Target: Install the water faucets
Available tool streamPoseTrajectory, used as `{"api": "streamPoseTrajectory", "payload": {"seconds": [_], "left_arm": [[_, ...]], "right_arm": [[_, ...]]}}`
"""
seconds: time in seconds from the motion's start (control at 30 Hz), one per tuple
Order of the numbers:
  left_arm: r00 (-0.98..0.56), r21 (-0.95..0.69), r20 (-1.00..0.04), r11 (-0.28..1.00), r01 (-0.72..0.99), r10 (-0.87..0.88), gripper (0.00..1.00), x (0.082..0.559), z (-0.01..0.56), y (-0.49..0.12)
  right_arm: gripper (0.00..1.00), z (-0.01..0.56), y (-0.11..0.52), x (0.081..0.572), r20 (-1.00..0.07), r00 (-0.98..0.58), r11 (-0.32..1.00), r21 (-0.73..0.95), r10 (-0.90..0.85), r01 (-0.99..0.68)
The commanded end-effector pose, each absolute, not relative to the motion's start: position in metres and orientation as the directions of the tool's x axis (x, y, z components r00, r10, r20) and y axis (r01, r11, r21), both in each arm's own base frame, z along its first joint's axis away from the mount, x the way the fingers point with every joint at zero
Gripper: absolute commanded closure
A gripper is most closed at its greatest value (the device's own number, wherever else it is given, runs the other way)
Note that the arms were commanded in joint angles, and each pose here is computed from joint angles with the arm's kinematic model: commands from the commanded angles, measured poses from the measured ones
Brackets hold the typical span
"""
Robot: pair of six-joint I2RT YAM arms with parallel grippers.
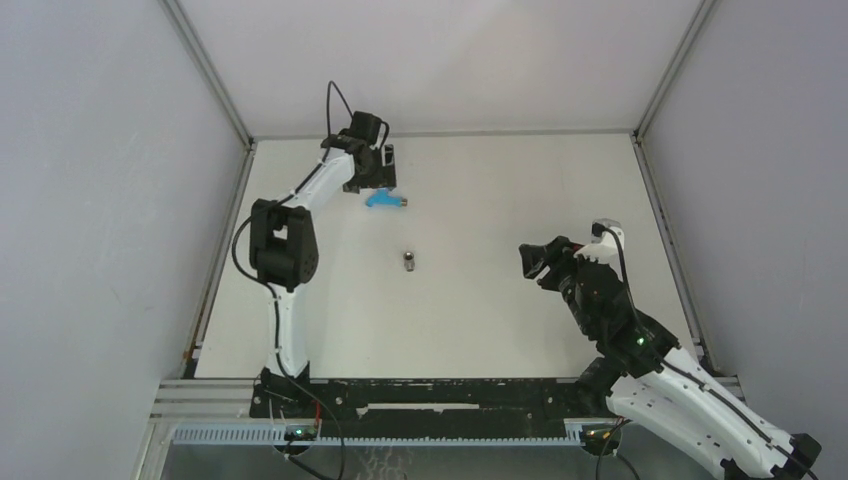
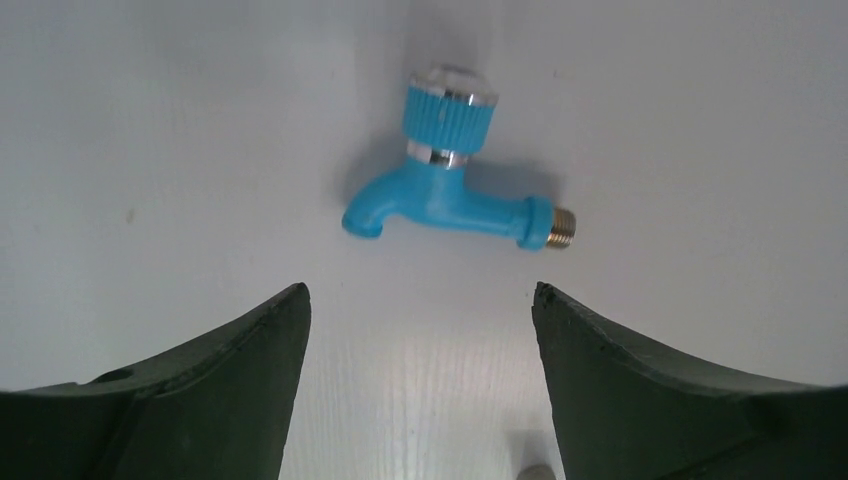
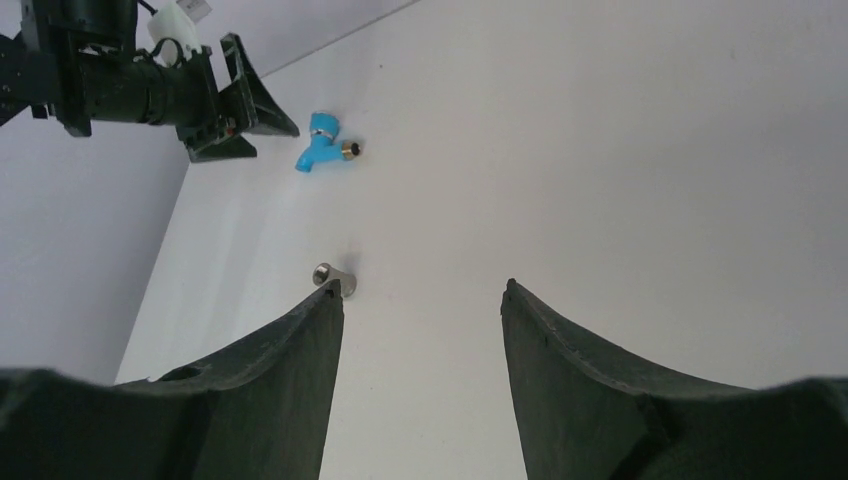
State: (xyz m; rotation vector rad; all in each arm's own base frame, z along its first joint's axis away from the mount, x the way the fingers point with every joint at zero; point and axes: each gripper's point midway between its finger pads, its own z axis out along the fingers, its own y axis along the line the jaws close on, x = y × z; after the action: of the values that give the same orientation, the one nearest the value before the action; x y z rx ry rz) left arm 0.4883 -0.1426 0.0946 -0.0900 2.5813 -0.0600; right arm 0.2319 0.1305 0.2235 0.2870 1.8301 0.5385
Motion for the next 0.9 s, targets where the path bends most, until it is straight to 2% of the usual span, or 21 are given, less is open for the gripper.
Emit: {"api": "streamPoseTrajectory", "payload": {"seconds": [0.0,0.2,0.43,0.7,0.87], "left_arm": [[-0.793,-0.033,-0.608,0.999,-0.01,-0.028,0.15,0.527,0.123,-0.144],[-0.823,-0.034,-0.568,0.999,0.008,-0.013,0.16,0.557,0.092,-0.155],[-0.86,-0.088,-0.502,0.995,-0.05,-0.088,0.24,0.555,0.054,-0.149],[-0.885,-0.139,-0.455,0.99,-0.04,-0.099,0.48,0.548,0.039,-0.155],[-0.902,-0.138,-0.42,0.989,-0.045,-0.099,0.5,0.536,0.03,-0.155]], "right_arm": [[0.34,0.217,0.116,0.227,-0.829,-0.322,0.873,0.488,0.457,-0.018],[0.34,0.211,0.116,0.224,-0.81,-0.347,0.863,0.504,0.473,-0.001],[0.34,0.212,0.113,0.223,-0.798,-0.344,0.853,0.521,0.495,0.017],[0.35,0.21,0.106,0.226,-0.807,-0.339,0.864,0.501,0.484,0.041],[0.35,0.21,0.105,0.226,-0.8,-0.347,0.86,0.509,0.49,0.043]]}}
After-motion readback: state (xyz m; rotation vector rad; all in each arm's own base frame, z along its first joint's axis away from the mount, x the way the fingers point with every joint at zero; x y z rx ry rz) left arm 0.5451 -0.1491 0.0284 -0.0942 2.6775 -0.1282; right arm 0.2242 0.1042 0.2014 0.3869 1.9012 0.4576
